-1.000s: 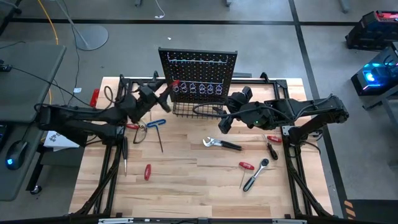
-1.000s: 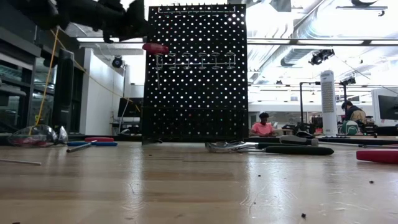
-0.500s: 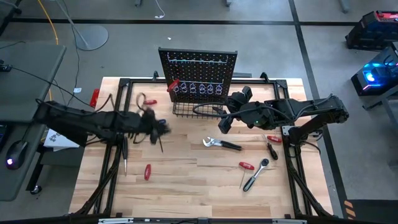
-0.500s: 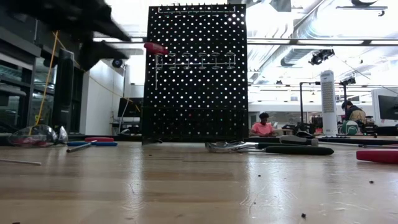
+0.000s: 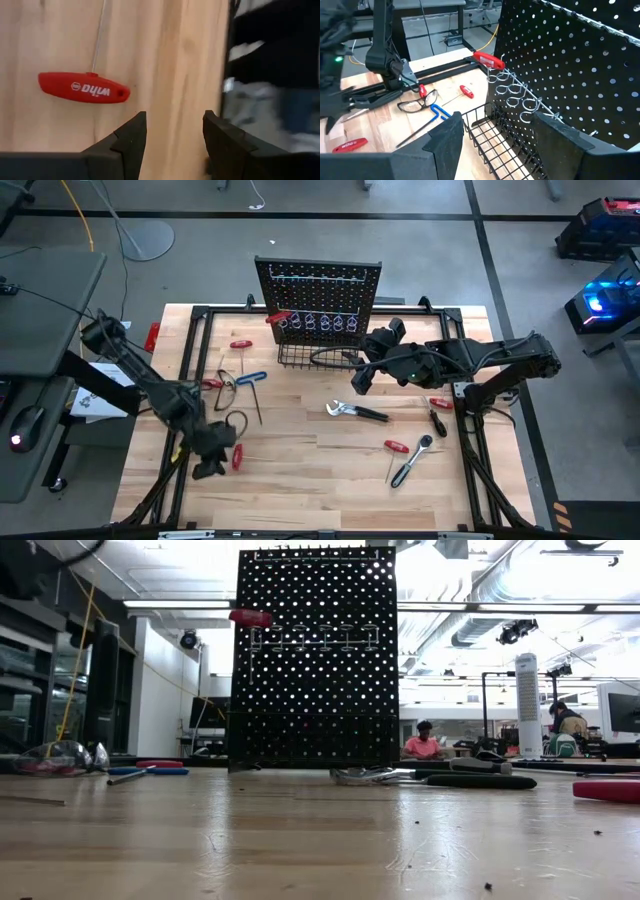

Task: Hang tools onto peg board
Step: Hang the bottom left red allen wrench on the pegboard

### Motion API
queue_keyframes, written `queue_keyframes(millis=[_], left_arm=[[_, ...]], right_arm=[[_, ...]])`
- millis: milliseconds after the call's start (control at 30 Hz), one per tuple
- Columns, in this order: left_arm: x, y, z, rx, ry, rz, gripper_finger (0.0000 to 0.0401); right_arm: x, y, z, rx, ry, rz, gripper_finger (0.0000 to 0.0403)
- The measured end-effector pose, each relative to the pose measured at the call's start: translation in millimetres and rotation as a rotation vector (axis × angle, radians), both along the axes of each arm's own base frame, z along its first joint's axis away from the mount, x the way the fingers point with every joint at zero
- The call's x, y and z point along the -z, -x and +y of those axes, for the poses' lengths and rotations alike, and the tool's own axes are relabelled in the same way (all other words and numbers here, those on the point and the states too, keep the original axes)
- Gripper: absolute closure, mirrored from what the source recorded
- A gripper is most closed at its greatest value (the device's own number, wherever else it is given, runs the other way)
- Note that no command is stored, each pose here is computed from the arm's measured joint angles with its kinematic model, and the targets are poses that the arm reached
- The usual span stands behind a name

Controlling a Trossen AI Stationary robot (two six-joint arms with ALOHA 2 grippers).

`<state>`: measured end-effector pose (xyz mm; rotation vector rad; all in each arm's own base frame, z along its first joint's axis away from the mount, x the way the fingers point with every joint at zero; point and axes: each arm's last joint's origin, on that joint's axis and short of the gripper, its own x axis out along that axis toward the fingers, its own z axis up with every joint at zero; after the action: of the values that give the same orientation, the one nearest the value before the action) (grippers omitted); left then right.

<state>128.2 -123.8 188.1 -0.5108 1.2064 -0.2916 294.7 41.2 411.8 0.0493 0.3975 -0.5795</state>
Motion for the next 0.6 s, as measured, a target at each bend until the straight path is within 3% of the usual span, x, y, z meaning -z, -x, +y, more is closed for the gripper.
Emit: queue_keyframes(millis=[200,300,433,600], left_arm=[[9.7,-13.9,-17.2,0.007,-0.295,0.041,0.0224],[10.6,-25.4,-26.7,0.074,-0.403,0.026,0.0224],[7.9,-42.5,-42.3,0.19,-0.456,-0.01,0.0224],[23.8,-53.6,-47.4,0.262,-0.538,0.049,0.0224]], right_arm=[[0.0,0.0,0.0,0.0,-0.001,-0.001,0.0179],[0.1,0.0,0.0,0.0,0.0,0.001,0.0179],[0.1,0.0,0.0,-0.001,0.001,0.002,0.0179],[0.2,0.1,0.0,-0.007,0.014,0.012,0.0179]])
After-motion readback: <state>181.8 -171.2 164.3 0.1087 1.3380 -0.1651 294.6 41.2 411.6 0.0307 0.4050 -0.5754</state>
